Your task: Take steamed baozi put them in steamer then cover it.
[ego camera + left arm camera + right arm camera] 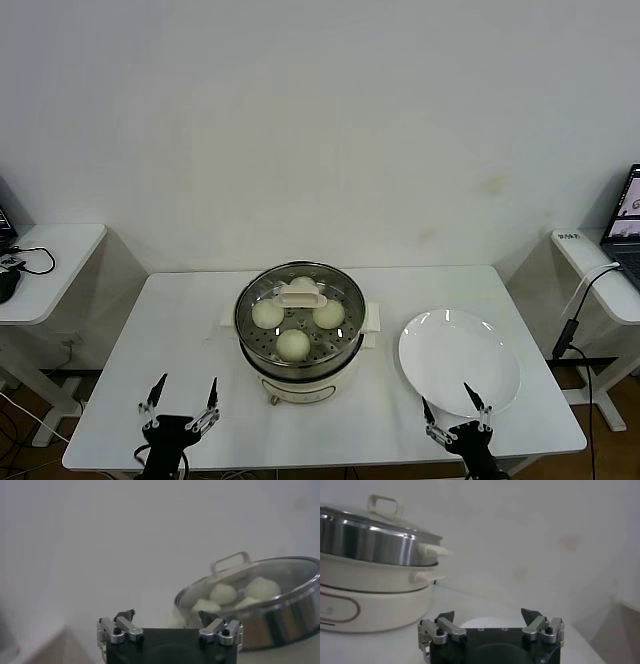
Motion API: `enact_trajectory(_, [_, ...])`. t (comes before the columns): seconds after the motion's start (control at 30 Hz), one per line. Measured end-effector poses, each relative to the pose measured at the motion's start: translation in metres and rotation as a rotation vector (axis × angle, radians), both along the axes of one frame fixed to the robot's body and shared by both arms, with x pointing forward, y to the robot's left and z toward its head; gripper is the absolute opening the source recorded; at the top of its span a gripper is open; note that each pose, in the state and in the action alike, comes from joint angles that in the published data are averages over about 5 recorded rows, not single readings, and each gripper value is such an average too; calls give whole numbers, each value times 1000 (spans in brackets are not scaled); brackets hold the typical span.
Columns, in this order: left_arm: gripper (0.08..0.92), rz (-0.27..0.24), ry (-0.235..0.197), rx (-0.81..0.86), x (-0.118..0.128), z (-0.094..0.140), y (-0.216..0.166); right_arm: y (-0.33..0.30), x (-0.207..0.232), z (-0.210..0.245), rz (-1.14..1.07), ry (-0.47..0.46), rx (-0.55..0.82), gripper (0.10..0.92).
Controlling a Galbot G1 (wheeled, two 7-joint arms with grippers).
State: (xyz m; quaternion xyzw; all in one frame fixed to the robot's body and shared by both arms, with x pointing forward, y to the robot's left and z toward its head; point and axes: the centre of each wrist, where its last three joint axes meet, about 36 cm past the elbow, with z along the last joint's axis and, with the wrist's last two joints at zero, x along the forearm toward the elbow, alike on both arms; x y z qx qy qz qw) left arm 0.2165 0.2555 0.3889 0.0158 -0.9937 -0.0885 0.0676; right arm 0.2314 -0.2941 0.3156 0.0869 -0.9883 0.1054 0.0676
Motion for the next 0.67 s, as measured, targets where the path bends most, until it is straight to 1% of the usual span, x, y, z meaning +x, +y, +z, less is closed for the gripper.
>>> enact_trajectory(0.17, [823, 47, 25, -61, -14, -6, 3, 3, -5, 8, 2, 57, 24, 823])
enact_trajectory(0.37, [823, 85, 52, -103, -28, -12, 6, 8, -10, 14, 11, 103, 42, 823])
enact_trajectory(0.47, [823, 97, 60, -114, -32, -14, 8, 10, -12, 16, 17, 115, 47, 823])
enact_trajectory(0.67, [823, 104, 74, -131, -37, -16, 9, 14, -14, 18, 26, 128, 54, 823])
